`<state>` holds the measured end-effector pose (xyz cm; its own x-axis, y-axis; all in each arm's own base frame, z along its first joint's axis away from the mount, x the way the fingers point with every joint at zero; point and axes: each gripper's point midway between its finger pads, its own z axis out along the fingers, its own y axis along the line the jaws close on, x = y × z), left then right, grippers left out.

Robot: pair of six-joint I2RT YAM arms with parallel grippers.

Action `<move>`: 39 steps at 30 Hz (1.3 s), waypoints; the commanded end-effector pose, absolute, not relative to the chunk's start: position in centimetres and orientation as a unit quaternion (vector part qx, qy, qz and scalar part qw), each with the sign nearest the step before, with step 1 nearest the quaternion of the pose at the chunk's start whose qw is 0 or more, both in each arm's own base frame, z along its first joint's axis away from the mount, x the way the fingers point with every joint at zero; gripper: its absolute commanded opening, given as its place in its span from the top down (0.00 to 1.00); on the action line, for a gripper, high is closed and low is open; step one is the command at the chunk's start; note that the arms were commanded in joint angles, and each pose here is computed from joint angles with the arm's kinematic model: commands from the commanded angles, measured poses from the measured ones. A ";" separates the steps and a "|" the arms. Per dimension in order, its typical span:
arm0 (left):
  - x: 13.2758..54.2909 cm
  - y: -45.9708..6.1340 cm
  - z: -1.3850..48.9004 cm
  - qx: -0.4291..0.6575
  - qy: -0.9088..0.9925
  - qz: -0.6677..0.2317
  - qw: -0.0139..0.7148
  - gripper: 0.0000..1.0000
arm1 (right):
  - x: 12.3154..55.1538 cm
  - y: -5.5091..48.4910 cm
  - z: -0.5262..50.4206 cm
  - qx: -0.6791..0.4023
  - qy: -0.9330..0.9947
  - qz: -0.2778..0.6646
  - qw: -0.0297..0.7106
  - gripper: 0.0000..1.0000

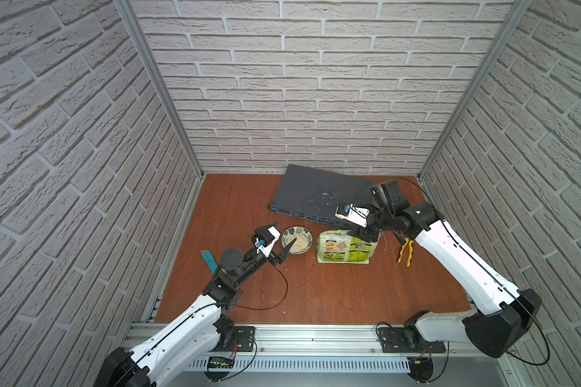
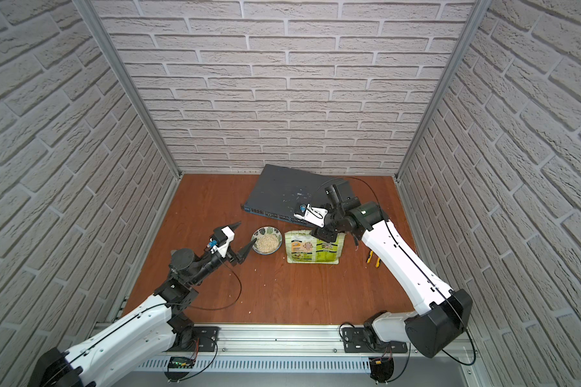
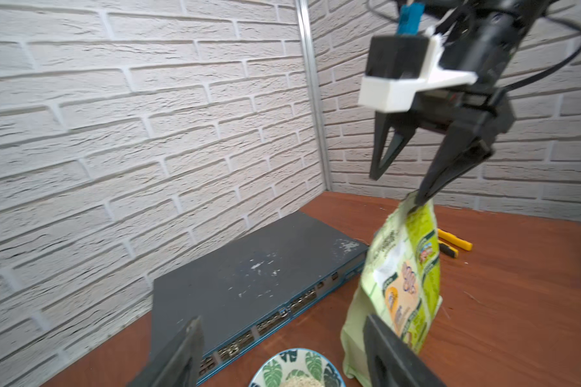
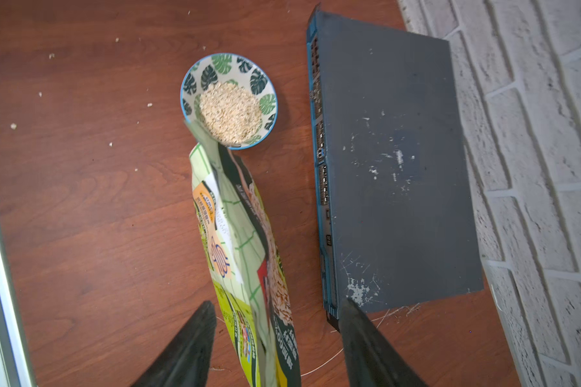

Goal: Pour the oats into the breakfast bowl
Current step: Reset both arms

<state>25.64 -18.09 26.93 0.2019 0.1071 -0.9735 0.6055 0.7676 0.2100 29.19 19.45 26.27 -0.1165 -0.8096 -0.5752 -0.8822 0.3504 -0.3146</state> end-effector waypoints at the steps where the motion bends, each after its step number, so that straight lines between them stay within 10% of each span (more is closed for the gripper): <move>1: 27.3 -14.3 27.6 0.204 0.643 -0.112 0.729 0.19 | 30.3 18.1 32.0 -0.493 0.753 0.046 0.434 0.33; 18: 28.7 0.4 26.7 -0.095 0.699 0.085 0.704 0.06 | 33.8 -4.4 25.5 0.072 0.852 -0.090 0.511 0.19; 39: 28.8 5.8 19.3 -0.173 0.745 0.156 0.625 0.02 | 37.5 -2.6 12.4 0.092 0.790 -0.008 0.607 0.00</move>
